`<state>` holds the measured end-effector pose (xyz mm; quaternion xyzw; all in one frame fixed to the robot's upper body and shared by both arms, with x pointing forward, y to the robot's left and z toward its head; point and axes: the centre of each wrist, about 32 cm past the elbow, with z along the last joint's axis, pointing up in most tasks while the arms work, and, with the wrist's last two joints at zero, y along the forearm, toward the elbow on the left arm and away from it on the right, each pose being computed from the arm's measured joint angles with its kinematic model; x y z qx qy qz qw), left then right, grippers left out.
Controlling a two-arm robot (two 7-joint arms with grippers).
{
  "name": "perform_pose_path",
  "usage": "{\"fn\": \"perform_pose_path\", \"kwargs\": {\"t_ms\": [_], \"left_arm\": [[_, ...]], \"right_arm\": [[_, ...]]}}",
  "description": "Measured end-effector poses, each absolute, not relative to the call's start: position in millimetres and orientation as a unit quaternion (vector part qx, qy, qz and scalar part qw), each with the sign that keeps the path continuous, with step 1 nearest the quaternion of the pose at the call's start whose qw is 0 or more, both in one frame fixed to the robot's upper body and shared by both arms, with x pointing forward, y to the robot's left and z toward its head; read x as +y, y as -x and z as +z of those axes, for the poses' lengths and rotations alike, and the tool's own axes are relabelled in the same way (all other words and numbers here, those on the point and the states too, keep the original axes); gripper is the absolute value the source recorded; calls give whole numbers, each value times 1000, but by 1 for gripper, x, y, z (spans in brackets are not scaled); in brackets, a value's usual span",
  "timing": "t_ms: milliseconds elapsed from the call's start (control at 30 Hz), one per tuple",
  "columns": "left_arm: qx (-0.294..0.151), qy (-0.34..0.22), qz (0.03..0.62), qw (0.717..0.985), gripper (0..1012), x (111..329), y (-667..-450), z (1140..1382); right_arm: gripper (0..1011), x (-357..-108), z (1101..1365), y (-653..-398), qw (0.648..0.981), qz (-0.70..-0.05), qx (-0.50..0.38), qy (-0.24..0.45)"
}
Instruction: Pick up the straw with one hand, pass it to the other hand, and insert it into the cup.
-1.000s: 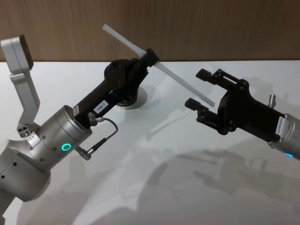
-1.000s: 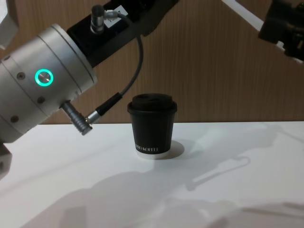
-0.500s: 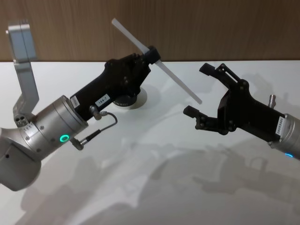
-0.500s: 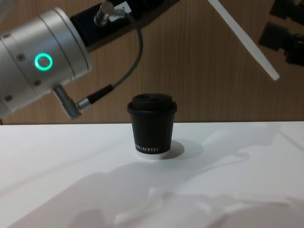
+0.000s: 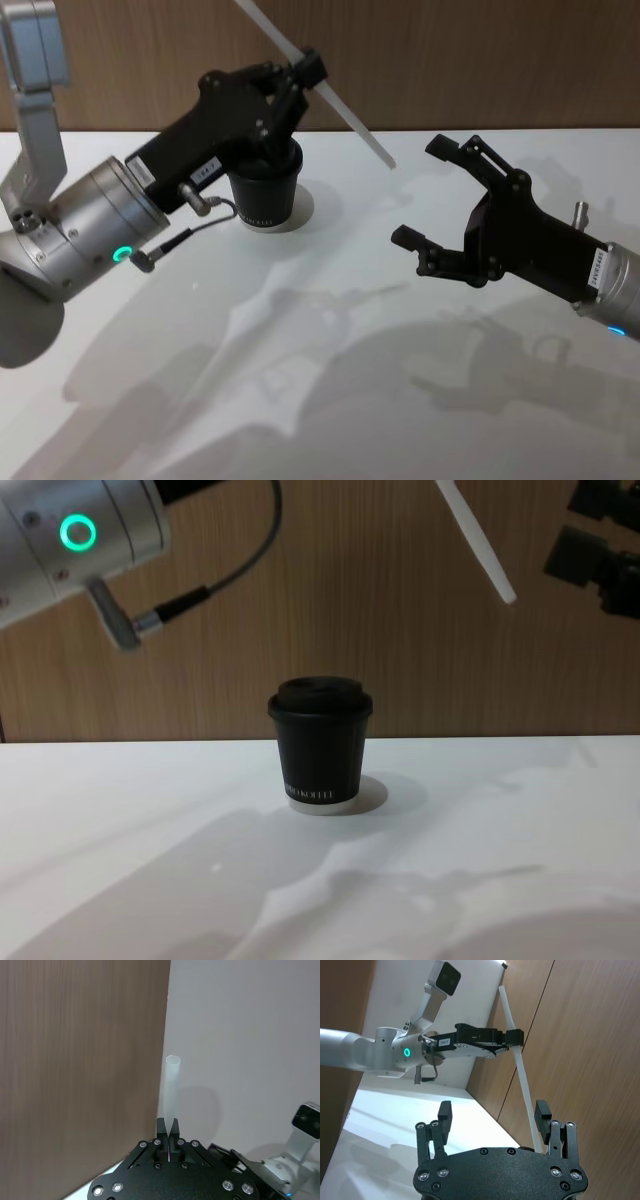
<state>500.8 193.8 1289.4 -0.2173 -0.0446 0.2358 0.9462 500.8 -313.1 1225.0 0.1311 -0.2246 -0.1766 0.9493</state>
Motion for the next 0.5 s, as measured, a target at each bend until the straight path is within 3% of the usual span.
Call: {"fn": "perform_pose_path", "kwargs": {"t_ms": [500], "left_arm": [[-110,165,277,940,13,204,-500,1324]], "right_arm": [[1001,-313,1225,-501,949,-177,-225,-131]]}}
